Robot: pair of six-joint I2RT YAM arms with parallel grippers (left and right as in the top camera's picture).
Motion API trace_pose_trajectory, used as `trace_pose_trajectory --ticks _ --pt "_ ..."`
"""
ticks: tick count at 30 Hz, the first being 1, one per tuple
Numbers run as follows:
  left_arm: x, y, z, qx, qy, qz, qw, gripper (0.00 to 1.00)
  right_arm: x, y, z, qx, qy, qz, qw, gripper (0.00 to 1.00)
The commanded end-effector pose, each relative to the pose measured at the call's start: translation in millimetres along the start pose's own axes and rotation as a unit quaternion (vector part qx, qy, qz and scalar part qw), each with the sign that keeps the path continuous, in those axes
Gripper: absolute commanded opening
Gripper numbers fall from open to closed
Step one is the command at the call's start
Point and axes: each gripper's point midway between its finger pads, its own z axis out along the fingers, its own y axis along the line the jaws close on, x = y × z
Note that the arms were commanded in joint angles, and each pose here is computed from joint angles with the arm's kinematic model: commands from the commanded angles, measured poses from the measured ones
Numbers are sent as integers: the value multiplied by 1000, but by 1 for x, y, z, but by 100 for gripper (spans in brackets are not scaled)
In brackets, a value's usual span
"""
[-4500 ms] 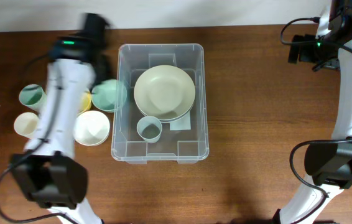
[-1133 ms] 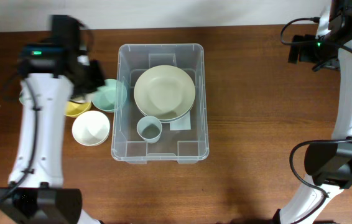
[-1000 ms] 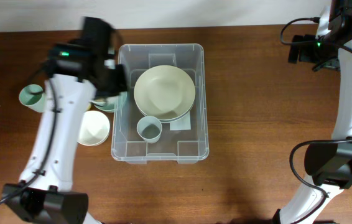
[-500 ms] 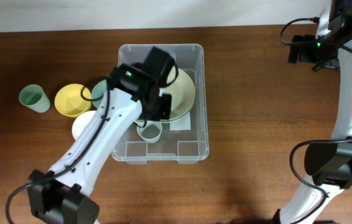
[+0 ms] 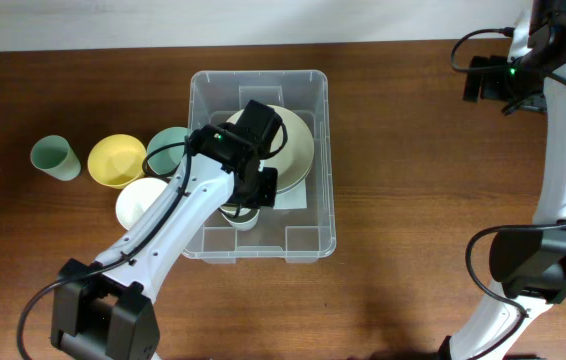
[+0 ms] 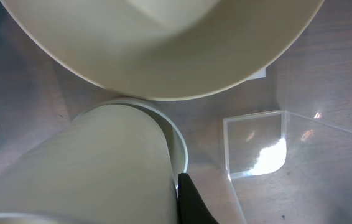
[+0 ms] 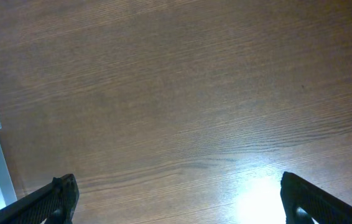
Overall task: Pack container
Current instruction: 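Carry the cream cup into the container and drop it in, then retract the left arm to the pale green cup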
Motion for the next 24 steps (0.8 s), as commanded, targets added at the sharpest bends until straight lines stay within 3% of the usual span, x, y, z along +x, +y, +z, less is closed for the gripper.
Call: trace_pose_trajectory --ticks 1,3,5,9,13,16,20,24 --pt "4 -5 3 7 6 1 1000 18 1 -3 0 3 0 2 1000 99" --pt "4 -5 3 7 6 1 1000 38 1 -3 0 3 0 2 1000 99" --pt "1 -4 2 1 -2 2 1000 43 1 -3 0 3 0 2 1000 99" --pt "-16 -1 -10 -6 -31 -1 1000 46 1 -3 0 3 0 2 1000 99" --pt "-52 28 -51 -57 -98 -22 993 46 1 -3 0 3 0 2 1000 99" --pt "-82 73 -99 -130 -163 -60 976 47 1 -3 0 3 0 2 1000 99" --pt "-93 124 -141 -183 -198 -114 956 50 1 -3 0 3 0 2 1000 99" --pt "-100 198 -173 -251 -235 -193 919 62 1 -3 0 3 0 2 1000 99"
